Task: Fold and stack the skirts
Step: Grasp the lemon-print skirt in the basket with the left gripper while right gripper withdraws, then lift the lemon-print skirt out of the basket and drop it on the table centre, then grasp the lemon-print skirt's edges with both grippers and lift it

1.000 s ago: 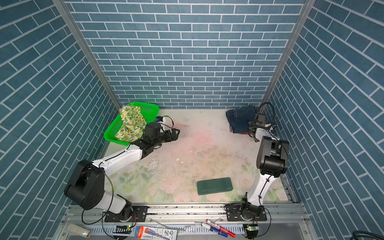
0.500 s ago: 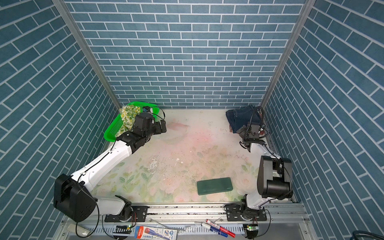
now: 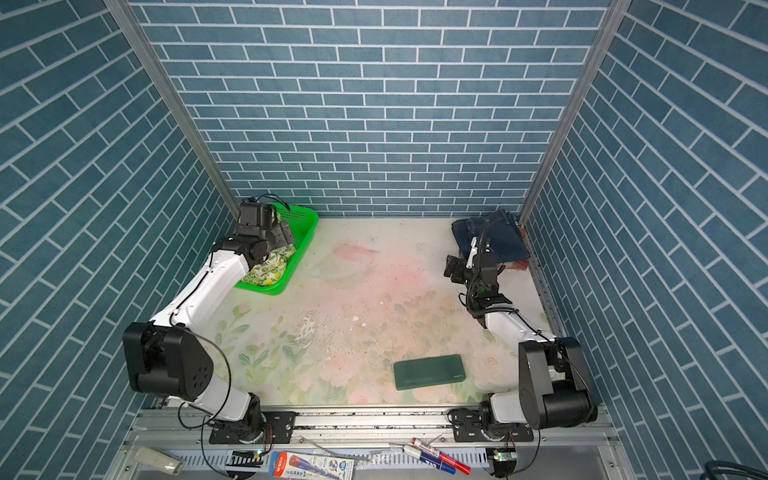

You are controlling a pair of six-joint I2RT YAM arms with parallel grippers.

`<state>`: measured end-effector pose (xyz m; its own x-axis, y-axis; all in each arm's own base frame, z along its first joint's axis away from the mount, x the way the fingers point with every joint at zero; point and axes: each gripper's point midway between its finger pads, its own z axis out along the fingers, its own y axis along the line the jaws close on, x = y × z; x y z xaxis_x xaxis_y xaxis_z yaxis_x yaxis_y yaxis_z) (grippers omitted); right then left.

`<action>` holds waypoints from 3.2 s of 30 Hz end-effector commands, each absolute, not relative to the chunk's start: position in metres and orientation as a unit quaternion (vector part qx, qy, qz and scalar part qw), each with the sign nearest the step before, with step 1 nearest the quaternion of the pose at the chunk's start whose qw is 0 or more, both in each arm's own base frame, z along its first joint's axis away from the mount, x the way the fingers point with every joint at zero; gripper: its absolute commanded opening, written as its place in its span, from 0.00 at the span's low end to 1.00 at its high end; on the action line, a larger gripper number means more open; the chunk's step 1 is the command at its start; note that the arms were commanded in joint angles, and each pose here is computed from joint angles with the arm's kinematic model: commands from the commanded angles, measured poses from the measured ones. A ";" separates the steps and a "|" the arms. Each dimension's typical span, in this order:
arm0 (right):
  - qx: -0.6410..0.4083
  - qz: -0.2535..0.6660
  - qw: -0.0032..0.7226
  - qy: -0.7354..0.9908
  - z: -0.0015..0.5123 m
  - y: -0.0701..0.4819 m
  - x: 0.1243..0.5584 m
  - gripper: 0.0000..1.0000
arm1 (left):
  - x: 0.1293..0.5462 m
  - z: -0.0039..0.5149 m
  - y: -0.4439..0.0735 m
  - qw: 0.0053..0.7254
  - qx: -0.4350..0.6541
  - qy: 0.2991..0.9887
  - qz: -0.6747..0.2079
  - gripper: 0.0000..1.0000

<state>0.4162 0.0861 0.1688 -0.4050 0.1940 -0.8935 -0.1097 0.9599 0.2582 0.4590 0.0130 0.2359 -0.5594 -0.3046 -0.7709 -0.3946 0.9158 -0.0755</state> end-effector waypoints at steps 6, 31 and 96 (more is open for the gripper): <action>-0.118 0.183 0.584 0.782 0.204 0.141 0.405 0.85 | 0.469 0.197 0.053 0.344 -0.227 0.906 0.100 0.96; -0.190 0.230 0.554 0.777 0.197 0.188 0.395 0.74 | 0.556 0.075 0.105 0.300 -0.305 0.904 0.025 0.13; 0.045 0.185 0.432 0.881 0.207 0.112 0.354 0.73 | 0.341 0.120 -0.223 0.321 0.109 0.930 -0.141 0.92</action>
